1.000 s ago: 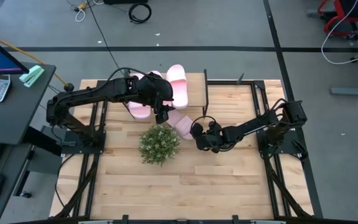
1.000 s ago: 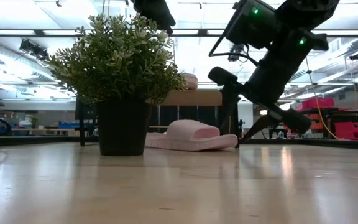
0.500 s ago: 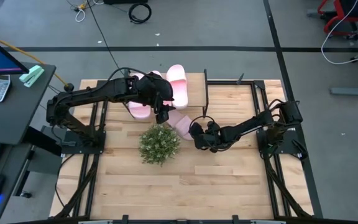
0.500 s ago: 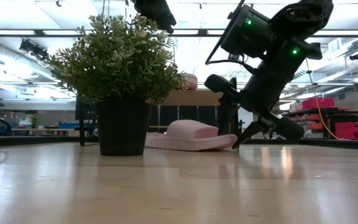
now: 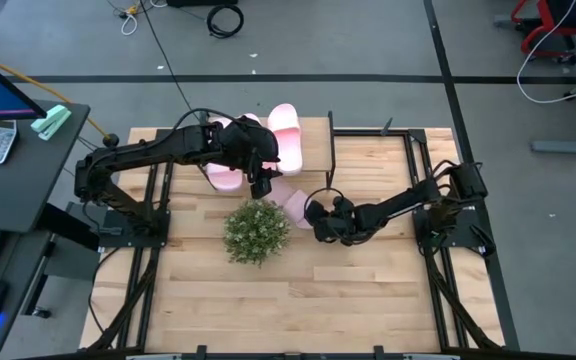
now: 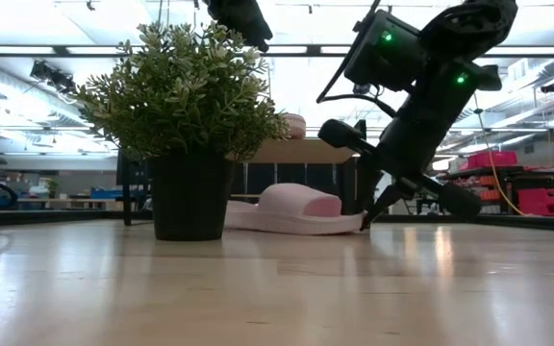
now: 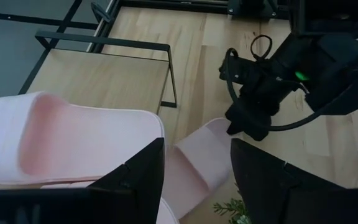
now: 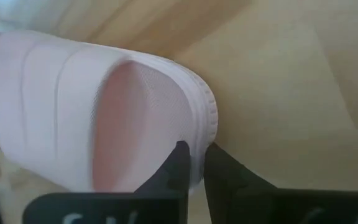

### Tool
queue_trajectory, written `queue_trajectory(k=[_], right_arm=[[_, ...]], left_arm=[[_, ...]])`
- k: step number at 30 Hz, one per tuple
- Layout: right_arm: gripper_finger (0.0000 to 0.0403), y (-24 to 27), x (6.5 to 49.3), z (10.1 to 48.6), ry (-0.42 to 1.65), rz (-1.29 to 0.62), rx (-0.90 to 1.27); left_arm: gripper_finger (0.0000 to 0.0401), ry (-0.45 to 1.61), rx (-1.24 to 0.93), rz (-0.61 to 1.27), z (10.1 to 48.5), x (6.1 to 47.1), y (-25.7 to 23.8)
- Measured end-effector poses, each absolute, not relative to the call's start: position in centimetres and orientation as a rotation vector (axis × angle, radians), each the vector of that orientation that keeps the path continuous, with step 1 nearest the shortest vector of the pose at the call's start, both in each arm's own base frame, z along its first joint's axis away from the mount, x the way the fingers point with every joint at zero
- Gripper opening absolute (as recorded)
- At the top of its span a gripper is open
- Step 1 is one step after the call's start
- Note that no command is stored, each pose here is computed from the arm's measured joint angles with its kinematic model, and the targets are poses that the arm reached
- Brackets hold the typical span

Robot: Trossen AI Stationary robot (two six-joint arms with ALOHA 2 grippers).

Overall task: Pick and place slides into the shelf
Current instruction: Put the pink slide on the shelf

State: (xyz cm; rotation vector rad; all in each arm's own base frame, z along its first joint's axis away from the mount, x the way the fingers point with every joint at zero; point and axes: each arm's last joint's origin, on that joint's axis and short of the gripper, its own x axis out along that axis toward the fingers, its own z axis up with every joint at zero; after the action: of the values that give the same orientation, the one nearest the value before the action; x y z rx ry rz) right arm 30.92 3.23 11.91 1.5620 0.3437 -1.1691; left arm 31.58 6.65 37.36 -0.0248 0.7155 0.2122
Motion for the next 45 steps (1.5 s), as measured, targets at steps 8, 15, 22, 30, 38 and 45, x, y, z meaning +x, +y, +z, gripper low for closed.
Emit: queue_trajectory(k=[8,15,22,30,38,45], right_arm=[[0.0023,4.9,29.6,12.6,0.415,-1.207,1.548],[0.0023,5.3,26.1,15.4,0.561,-1.289,1.393],[0.0023,5.3,23.2,18.2,0.793,-1.236,1.239],[0.0023,4.7,20.6,20.0,0.917,-1.238,1.115],[0.0023,4.3,18.8,21.2,1.057,-1.170,0.987],[0.0023,3.9,17.6,23.0,1.057,-1.097,0.963]], left_arm=[[0.0181,0.717,-0.025,0.212,37.3,31.6,6.6],[0.0186,0.716,-0.025,0.212,37.3,31.6,6.6],[0.0183,0.716,-0.025,0.212,37.3,31.6,6.7],[0.0186,0.717,-0.026,0.212,37.3,31.6,6.6],[0.0182,0.716,-0.026,0.213,37.3,31.6,6.6],[0.0187,0.716,-0.032,0.215,37.3,31.6,6.6]])
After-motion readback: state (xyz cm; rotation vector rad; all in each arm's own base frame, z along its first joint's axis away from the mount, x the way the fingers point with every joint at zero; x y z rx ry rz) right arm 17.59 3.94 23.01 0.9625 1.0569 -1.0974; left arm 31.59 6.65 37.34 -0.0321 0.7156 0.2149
